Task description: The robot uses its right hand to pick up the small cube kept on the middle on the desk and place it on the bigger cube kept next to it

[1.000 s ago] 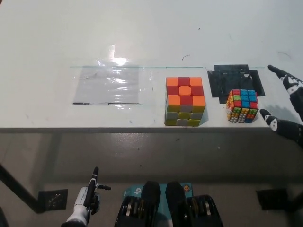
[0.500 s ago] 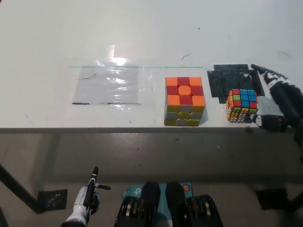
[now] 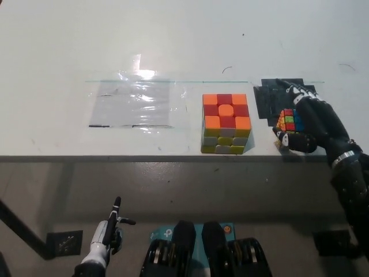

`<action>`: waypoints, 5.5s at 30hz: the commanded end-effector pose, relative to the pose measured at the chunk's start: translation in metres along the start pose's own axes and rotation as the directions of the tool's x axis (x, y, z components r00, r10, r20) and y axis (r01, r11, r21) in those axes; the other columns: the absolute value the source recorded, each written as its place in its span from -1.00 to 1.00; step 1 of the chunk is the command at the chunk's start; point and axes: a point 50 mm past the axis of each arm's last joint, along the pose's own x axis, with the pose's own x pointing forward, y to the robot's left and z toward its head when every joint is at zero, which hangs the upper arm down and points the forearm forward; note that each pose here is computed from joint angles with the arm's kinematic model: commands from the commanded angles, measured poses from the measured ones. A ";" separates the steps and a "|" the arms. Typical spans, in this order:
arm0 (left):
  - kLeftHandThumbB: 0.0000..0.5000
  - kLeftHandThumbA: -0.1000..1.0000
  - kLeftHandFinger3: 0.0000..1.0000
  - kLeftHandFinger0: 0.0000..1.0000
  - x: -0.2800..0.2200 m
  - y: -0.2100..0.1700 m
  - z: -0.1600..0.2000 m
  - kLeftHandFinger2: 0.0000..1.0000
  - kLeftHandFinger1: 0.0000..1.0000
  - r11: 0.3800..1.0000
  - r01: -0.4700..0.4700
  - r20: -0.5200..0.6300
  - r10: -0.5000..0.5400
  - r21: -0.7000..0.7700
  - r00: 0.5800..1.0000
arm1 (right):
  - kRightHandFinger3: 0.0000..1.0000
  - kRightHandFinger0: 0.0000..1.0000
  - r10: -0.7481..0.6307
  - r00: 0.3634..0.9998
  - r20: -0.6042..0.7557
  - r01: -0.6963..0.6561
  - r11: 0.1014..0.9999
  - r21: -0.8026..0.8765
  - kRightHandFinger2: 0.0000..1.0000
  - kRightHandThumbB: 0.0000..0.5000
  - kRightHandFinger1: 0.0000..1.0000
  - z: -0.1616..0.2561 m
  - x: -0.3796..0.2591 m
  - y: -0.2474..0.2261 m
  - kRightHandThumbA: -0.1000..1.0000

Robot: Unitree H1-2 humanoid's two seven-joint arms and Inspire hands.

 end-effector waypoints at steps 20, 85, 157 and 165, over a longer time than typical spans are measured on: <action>1.00 1.00 -1.00 -1.00 0.019 0.009 0.040 -1.00 -1.00 0.999 -0.024 0.102 0.021 0.022 0.995 | 1.00 1.00 0.000 1.000 -0.002 0.000 0.999 -0.038 1.00 0.60 1.00 -0.045 0.019 -0.004 0.18; 1.00 1.00 -1.00 -1.00 0.010 0.016 0.020 -1.00 -1.00 0.999 -0.030 0.080 0.027 0.040 0.996 | -0.14 -0.87 -0.325 0.790 0.520 0.480 0.856 -0.193 0.22 -0.68 -0.39 0.036 0.062 -0.098 -1.00; 1.00 1.00 -1.00 -1.00 0.017 0.016 0.035 -1.00 -1.00 0.997 -0.026 0.112 0.017 0.076 0.994 | -0.23 -0.92 -0.207 0.868 0.451 0.245 0.969 -0.025 0.28 -0.72 -0.22 0.068 0.052 0.034 -1.00; 1.00 1.00 -1.00 -1.00 0.017 0.015 0.035 -1.00 -1.00 0.997 -0.014 0.110 0.005 0.076 0.994 | 0.02 -1.00 -0.202 0.868 0.454 0.229 0.973 -0.005 -0.49 -0.98 -0.96 0.072 0.054 0.039 -1.00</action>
